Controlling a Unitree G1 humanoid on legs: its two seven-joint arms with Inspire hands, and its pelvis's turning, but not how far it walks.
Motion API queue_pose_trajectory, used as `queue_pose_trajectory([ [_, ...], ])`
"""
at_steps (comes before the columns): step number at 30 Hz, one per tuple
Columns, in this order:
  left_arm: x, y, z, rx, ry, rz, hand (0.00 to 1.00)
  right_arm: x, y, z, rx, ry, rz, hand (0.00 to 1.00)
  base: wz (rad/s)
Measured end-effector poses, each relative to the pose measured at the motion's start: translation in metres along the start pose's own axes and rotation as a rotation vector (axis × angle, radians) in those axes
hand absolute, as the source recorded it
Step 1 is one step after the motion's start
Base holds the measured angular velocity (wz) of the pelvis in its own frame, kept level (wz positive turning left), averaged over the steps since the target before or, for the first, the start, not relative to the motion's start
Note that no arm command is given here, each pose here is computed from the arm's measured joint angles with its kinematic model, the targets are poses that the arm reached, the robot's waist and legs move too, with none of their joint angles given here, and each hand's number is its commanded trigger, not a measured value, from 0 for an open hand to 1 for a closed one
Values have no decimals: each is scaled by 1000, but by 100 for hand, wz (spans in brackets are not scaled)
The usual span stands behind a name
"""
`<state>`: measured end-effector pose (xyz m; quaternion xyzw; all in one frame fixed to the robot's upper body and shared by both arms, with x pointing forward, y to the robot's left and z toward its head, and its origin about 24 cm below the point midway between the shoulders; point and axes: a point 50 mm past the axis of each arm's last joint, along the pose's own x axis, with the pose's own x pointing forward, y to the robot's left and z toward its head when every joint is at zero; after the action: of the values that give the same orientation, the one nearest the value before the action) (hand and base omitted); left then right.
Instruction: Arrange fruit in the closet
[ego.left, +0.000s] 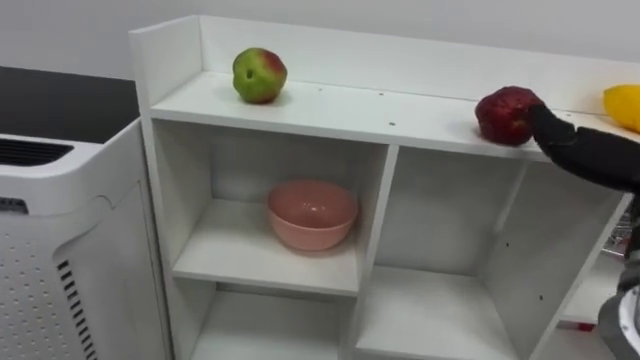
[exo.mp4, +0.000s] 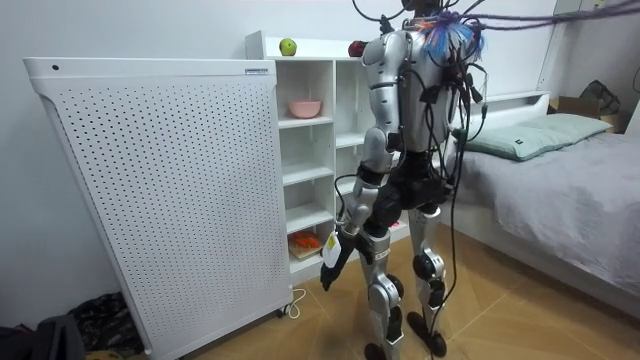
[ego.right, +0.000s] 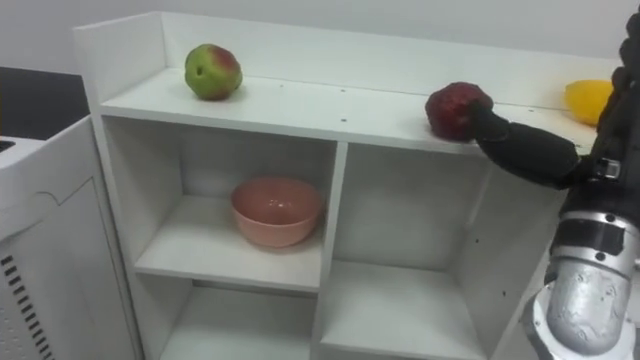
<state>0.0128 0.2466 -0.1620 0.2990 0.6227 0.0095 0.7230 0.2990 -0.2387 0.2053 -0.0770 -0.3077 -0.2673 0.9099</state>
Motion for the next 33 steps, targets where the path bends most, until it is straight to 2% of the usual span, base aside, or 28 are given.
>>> queue_pose_trajectory([
  [16,1,7,8,13,-23,8,0,19,6,-18,-31,93,120,0,3],
  [17,1,8,8,8,-20,11,0,20,6,-18,-31,94,129,3,-7],
  [18,1,8,6,7,-17,12,0,21,6,-18,-32,94,132,30,-6],
  [19,1,8,6,4,-17,13,0,21,6,-18,-32,94,132,30,0],
  [21,1,9,7,1,-19,17,0,22,5,-17,-34,92,134,94,0],
  [22,1,10,7,-1,-20,18,0,22,4,-17,-36,92,137,100,0],
  [33,2,14,11,-7,-33,34,0,26,-4,-29,-54,143,152,100,0],
])
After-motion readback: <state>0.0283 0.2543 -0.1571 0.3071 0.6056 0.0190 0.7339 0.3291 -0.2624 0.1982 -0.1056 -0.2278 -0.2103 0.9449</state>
